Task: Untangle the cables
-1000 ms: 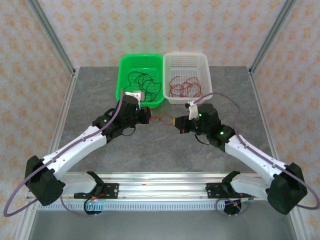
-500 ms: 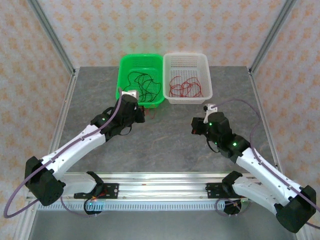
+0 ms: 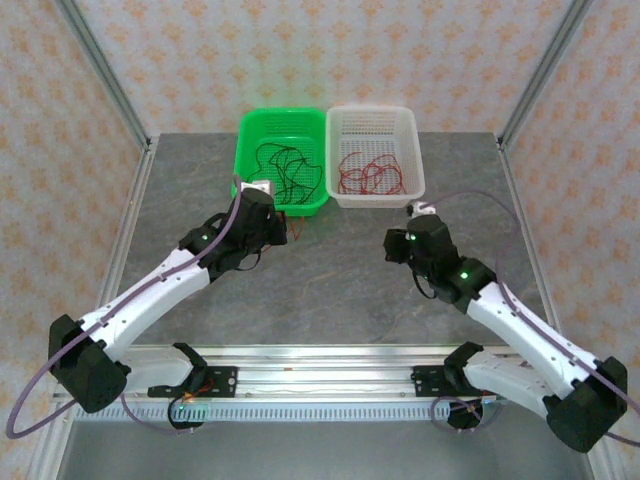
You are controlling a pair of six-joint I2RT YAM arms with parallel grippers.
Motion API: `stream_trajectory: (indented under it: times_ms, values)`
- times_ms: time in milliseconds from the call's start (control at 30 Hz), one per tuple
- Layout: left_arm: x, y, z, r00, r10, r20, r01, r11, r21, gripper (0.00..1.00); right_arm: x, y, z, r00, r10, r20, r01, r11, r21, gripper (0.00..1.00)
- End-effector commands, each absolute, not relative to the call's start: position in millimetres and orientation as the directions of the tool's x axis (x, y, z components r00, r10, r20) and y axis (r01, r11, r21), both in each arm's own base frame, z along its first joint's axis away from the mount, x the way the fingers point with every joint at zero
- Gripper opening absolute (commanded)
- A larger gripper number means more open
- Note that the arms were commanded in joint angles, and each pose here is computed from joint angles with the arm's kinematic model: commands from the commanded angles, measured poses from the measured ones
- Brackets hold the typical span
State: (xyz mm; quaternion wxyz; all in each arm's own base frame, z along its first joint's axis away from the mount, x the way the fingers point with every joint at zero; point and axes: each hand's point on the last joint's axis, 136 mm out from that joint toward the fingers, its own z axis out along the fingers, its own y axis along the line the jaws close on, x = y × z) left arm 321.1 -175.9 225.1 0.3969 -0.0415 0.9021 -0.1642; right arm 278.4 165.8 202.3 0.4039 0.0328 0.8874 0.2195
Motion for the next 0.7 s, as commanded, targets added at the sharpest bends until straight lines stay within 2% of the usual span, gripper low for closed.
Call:
stream_trajectory:
  times_ms: [0,100,200,400,667]
  values:
    - [320,-181,247,-0.653,-0.259,-0.712,0.08,0.911,-0.404,0.0,272,217,228,-0.747,0.297,-0.595,-0.214,0.74,0.638,0.35]
    - [321,-187,249,-0.652,-0.289,-0.701,0.085,0.891,-0.446,0.0,271,248,248,-0.764,0.328,-0.555,-0.266,0.624,0.735,0.47]
    - [322,-191,248,-0.654,-0.323,-0.684,0.074,0.873,-0.483,0.0,272,269,260,-0.76,0.322,-0.564,-0.304,0.591,0.747,0.53]
    - [326,-198,248,-0.655,-0.353,-0.668,0.075,0.85,-0.522,0.0,277,311,258,-0.764,0.239,-0.6,-0.365,0.606,0.707,0.57]
    - [328,-200,253,-0.653,-0.361,-0.666,0.079,0.842,-0.533,0.0,296,329,243,-0.728,0.185,-0.66,-0.362,0.714,0.6,0.57]
